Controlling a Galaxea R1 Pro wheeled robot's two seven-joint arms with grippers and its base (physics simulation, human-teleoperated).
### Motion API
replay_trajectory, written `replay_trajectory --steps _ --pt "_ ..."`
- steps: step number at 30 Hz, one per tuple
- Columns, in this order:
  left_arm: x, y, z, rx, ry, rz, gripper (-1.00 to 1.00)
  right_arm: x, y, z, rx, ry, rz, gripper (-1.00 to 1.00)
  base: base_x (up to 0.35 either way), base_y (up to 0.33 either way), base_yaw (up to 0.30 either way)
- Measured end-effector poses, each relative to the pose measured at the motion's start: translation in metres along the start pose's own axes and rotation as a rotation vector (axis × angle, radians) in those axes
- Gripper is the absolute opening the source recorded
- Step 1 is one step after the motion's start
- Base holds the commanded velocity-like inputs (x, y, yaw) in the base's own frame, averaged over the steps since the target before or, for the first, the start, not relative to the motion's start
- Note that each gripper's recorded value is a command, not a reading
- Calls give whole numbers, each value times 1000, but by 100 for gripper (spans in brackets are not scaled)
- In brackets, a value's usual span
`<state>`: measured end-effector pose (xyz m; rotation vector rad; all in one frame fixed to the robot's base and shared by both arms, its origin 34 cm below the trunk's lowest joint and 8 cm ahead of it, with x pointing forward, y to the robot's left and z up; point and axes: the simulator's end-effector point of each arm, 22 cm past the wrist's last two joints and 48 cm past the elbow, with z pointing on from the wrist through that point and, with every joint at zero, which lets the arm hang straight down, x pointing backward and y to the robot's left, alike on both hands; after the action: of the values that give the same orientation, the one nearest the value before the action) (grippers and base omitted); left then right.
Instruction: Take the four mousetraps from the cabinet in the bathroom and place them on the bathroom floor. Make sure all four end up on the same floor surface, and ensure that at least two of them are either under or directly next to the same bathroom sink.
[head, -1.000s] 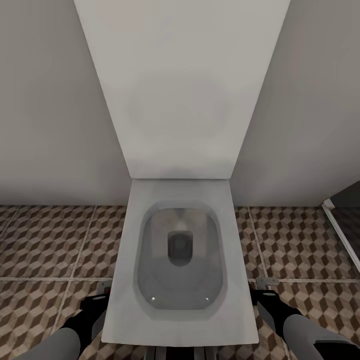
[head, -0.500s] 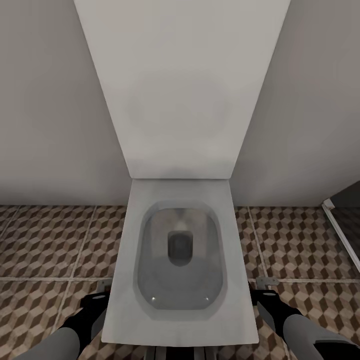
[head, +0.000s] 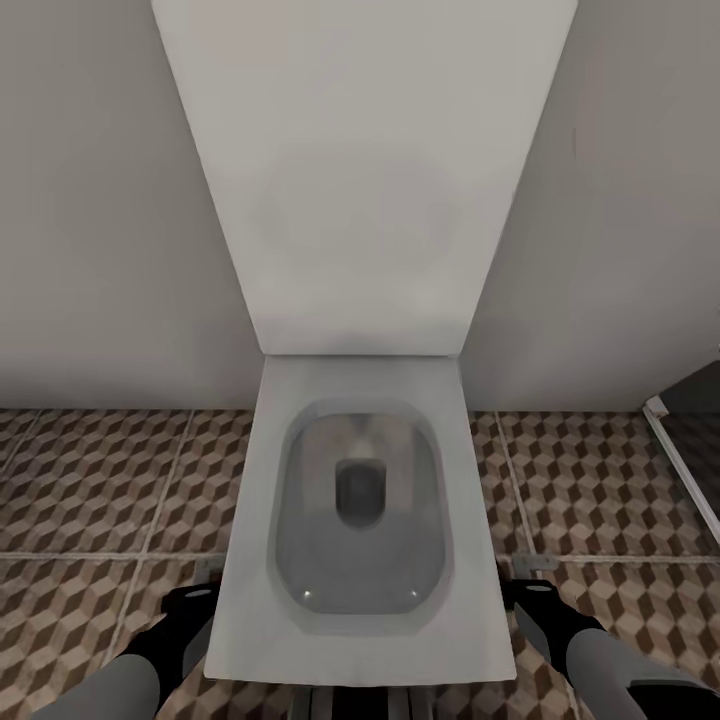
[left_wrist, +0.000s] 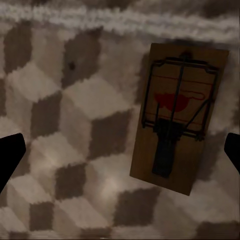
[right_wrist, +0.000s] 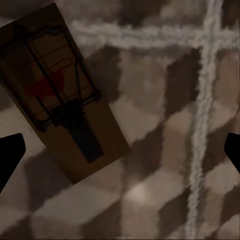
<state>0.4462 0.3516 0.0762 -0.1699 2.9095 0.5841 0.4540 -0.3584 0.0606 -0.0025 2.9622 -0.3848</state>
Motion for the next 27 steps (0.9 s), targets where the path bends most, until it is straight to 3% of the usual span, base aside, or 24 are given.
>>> replay_trajectory --steps 27 --pt "1 0 0 -1 5 2 100 0 0 0 0 -2 -1 100 -314 0 0"
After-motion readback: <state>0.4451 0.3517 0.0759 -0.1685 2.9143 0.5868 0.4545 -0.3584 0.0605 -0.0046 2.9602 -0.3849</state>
